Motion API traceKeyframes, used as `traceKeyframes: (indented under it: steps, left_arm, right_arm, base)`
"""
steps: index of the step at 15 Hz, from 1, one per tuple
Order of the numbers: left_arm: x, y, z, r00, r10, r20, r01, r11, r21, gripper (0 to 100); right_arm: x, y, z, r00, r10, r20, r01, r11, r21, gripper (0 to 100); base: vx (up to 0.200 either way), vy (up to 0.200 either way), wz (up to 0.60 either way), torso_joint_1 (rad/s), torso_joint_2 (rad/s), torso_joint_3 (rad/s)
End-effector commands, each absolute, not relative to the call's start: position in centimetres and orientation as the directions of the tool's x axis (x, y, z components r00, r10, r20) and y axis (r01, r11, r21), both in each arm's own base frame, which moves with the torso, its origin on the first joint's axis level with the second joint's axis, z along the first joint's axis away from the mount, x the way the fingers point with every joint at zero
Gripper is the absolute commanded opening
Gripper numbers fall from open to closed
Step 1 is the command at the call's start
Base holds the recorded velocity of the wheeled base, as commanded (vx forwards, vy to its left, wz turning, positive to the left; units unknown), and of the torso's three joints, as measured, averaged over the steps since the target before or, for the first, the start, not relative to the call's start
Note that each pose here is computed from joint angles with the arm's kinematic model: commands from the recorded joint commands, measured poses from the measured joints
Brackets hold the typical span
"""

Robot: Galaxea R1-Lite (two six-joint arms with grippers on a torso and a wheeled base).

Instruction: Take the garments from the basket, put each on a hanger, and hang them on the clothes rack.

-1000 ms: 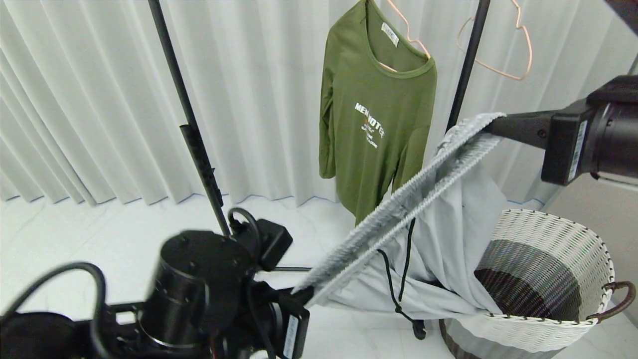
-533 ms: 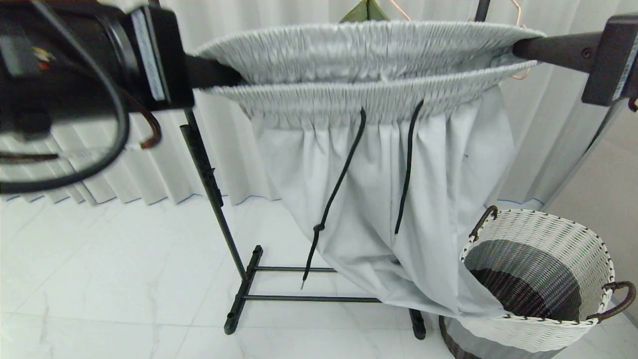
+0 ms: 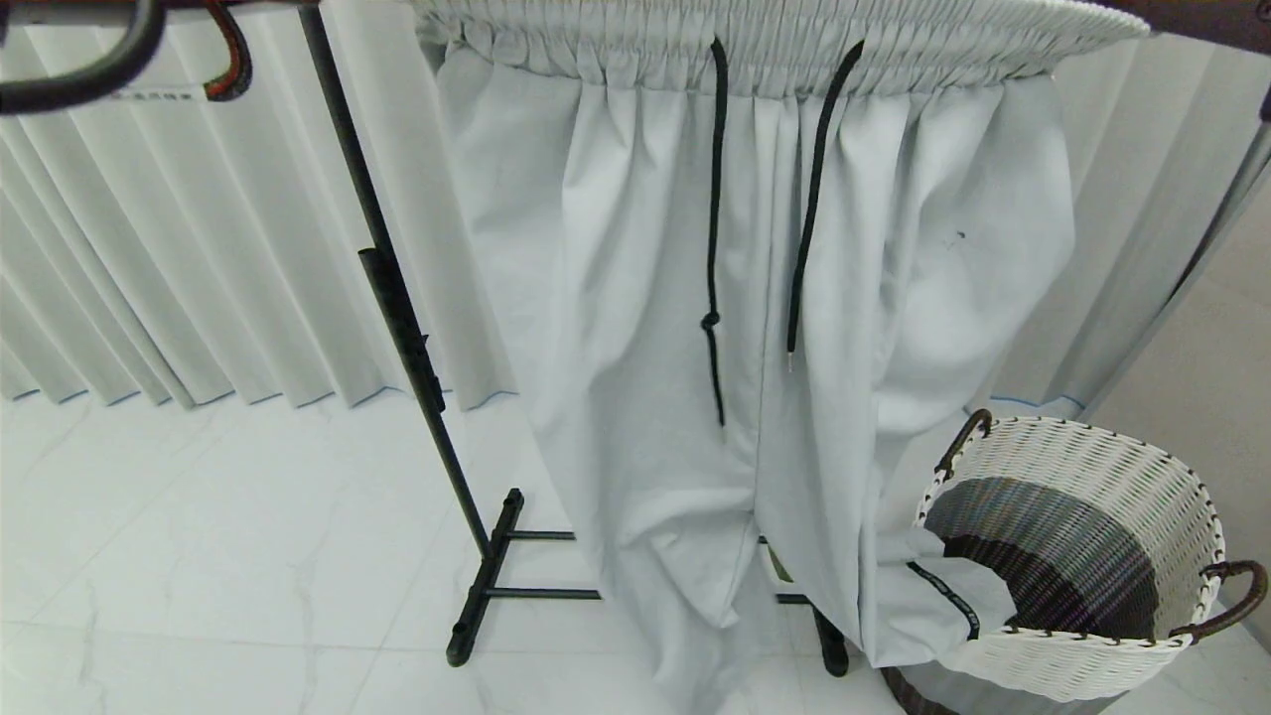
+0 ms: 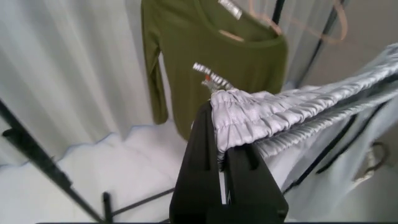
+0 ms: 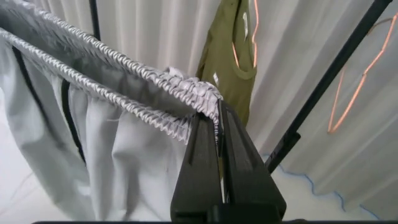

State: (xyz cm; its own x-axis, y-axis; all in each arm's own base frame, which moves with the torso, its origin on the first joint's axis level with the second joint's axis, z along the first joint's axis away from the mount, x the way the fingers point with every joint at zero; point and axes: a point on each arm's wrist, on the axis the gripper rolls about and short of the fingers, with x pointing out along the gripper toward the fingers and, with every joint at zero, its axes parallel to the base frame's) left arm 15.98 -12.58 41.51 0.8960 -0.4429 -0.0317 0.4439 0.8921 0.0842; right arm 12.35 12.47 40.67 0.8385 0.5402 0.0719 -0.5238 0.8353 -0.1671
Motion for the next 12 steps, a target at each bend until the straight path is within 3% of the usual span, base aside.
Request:
traceKeyframes:
  steps: [1, 4, 8, 12]
  left_arm:
    - [15.72, -13.4, 40.56, 0.885, -0.46, -0.067, 0.465, 0.878, 0.113, 0]
    - [15.58, -14.22, 40.4, 0.891, -0.449, -0.073, 0.455, 0.881, 0.133, 0]
    - [15.75, -13.55, 40.64, 0.934, -0.351, -0.062, 0.357, 0.924, 0.14, 0]
    - [15.76, -13.23, 40.86, 0.941, -0.333, -0.054, 0.337, 0.931, 0.137, 0]
  right_arm:
    - [11.62, 11.69, 40.56, 0.84, 0.541, 0.049, -0.525, 0.832, -0.183, 0]
    - [11.45, 11.29, 40.71, 0.846, 0.532, 0.04, -0.509, 0.827, -0.239, 0]
    - [11.47, 11.18, 40.85, 0.847, 0.529, 0.052, -0.504, 0.831, -0.236, 0]
    - [11.65, 11.45, 40.93, 0.842, 0.536, 0.067, -0.509, 0.829, -0.232, 0]
  base:
    - [0.0, 0.0, 0.0, 0.0, 0.0, 0.0]
    - [0.0, 0.0, 0.0, 0.0, 0.0, 0.0]
    - [0.0, 0.0, 0.0, 0.0, 0.0, 0.0]
    - [0.0, 0.0, 0.0, 0.0, 0.0, 0.0]
